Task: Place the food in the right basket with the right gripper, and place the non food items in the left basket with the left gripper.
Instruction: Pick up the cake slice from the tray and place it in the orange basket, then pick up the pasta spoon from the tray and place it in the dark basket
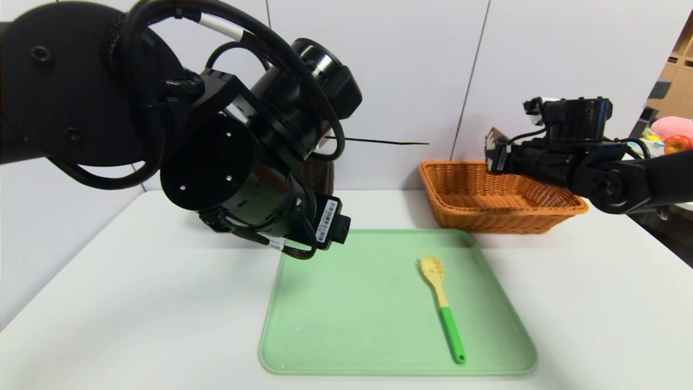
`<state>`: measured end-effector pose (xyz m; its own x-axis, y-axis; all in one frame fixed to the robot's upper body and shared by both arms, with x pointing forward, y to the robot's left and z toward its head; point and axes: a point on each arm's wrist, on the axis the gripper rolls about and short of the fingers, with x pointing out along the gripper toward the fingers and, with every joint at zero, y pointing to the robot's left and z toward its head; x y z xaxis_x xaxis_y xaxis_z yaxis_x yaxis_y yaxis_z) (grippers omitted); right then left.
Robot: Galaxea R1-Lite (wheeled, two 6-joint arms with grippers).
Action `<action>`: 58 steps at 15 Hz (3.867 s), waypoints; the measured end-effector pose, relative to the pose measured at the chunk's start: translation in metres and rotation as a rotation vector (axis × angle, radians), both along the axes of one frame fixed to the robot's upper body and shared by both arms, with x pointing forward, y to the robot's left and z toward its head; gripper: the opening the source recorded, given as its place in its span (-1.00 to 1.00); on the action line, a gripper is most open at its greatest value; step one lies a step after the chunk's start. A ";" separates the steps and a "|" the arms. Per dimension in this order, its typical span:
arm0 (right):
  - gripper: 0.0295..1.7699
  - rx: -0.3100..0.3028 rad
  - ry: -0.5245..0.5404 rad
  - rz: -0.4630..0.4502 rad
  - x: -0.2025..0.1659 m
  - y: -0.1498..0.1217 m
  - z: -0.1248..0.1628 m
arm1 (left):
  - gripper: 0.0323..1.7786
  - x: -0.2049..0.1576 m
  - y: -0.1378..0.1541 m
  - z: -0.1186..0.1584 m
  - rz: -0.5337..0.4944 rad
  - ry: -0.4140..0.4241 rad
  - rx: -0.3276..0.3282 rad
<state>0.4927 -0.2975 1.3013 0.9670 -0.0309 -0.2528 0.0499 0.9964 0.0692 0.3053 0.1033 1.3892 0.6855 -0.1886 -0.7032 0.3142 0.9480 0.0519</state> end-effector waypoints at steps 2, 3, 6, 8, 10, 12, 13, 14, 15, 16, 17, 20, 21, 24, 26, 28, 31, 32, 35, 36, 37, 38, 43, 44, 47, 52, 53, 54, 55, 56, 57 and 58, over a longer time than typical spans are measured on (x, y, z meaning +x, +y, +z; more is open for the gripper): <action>-0.11 -0.004 0.013 -0.006 0.010 -0.002 -0.009 | 0.90 0.001 -0.002 -0.002 0.000 0.005 0.006; -0.11 -0.006 0.017 -0.009 0.014 -0.003 -0.012 | 0.90 0.002 -0.002 -0.003 0.000 0.008 0.008; 0.03 -0.008 0.037 -0.015 0.020 -0.005 -0.022 | 0.90 0.003 -0.004 -0.006 0.002 0.014 0.013; 0.24 -0.008 0.043 -0.014 0.022 -0.004 -0.025 | 0.90 0.004 -0.004 -0.007 0.002 0.016 0.015; 0.40 -0.007 0.041 -0.012 0.023 -0.004 -0.024 | 0.90 0.004 -0.005 -0.008 0.002 0.017 0.017; 0.52 -0.007 0.042 -0.009 0.022 -0.004 -0.023 | 0.90 0.005 -0.005 -0.008 0.002 0.016 0.017; 0.58 -0.009 0.040 -0.007 0.022 -0.004 -0.022 | 0.90 0.005 -0.005 -0.008 0.001 0.017 0.017; 0.61 -0.009 0.039 -0.007 0.021 -0.004 -0.021 | 0.90 0.005 -0.005 -0.008 0.001 0.016 0.017; 0.65 -0.009 0.041 -0.005 0.021 -0.004 -0.020 | 0.90 0.005 -0.005 -0.008 0.001 0.016 0.017; 0.68 -0.009 0.041 0.000 0.019 -0.003 -0.018 | 0.90 0.004 -0.005 -0.007 0.001 0.013 0.014; 0.71 -0.009 0.045 0.005 0.017 -0.002 -0.015 | 0.90 0.004 -0.005 -0.006 0.001 0.011 0.012; 0.78 -0.007 0.045 0.019 0.006 0.003 0.003 | 0.90 0.003 -0.003 -0.003 0.005 0.005 0.001; 0.80 -0.008 0.045 0.022 0.002 0.003 0.009 | 0.90 0.002 -0.002 -0.002 0.006 0.004 -0.001; 0.84 -0.010 0.068 0.027 -0.015 0.004 0.027 | 0.90 0.001 -0.001 -0.001 0.008 0.001 -0.007; 0.86 -0.013 0.109 0.029 -0.030 0.003 0.038 | 0.90 0.001 -0.001 0.001 0.008 -0.007 -0.018; 0.88 -0.015 0.149 0.031 -0.049 0.001 0.050 | 0.90 0.002 -0.002 0.001 0.008 -0.018 -0.029; 0.89 -0.019 0.222 0.035 -0.083 -0.003 0.065 | 0.90 0.002 -0.003 0.000 0.005 -0.017 -0.028; 0.90 -0.018 0.244 0.039 -0.095 -0.005 0.069 | 0.90 0.003 -0.004 0.000 0.005 -0.016 -0.028; 0.91 -0.008 0.327 0.075 -0.134 -0.009 0.075 | 0.90 0.004 -0.008 -0.001 -0.003 -0.028 -0.039; 0.91 -0.003 0.363 0.091 -0.147 -0.010 0.074 | 0.90 0.006 -0.010 -0.001 -0.005 -0.035 -0.047; 0.91 -0.004 0.406 0.102 -0.162 -0.011 0.072 | 0.90 0.007 -0.012 -0.002 -0.010 -0.040 -0.051; 0.91 -0.005 0.443 0.113 -0.175 -0.012 0.069 | 0.90 0.008 -0.015 -0.003 -0.015 -0.040 -0.055; 0.91 -0.013 0.570 0.156 -0.230 -0.016 0.057 | 0.90 0.007 -0.041 -0.015 -0.077 -0.036 -0.079; 0.91 -0.012 0.575 0.162 -0.236 -0.016 0.054 | 0.90 0.006 -0.049 -0.019 -0.090 -0.040 -0.087; 0.91 -0.002 0.580 0.169 -0.245 -0.018 0.049 | 0.90 0.001 -0.068 -0.034 -0.126 -0.022 -0.069; 0.91 -0.004 0.607 0.168 -0.249 -0.018 0.041 | 0.90 0.004 -0.092 -0.058 -0.094 0.028 -0.067; 0.91 -0.004 0.614 0.168 -0.249 -0.018 0.039 | 0.90 0.007 -0.097 -0.062 -0.078 0.030 -0.072; 0.91 -0.004 0.618 0.168 -0.249 -0.018 0.038 | 0.90 0.010 -0.102 -0.066 -0.066 0.031 -0.075; 0.91 -0.004 0.620 0.169 -0.249 -0.018 0.038 | 0.90 0.012 -0.108 -0.071 -0.057 0.035 -0.076; 0.91 -0.004 0.623 0.168 -0.249 -0.018 0.037 | 0.90 0.015 -0.112 -0.075 -0.045 0.036 -0.077; 0.91 -0.002 0.624 0.166 -0.249 -0.018 0.037 | 0.90 0.017 -0.116 -0.079 -0.028 0.035 -0.077; 0.91 0.003 0.626 0.162 -0.249 -0.018 0.036 | 0.90 0.020 -0.120 -0.082 -0.010 0.032 -0.073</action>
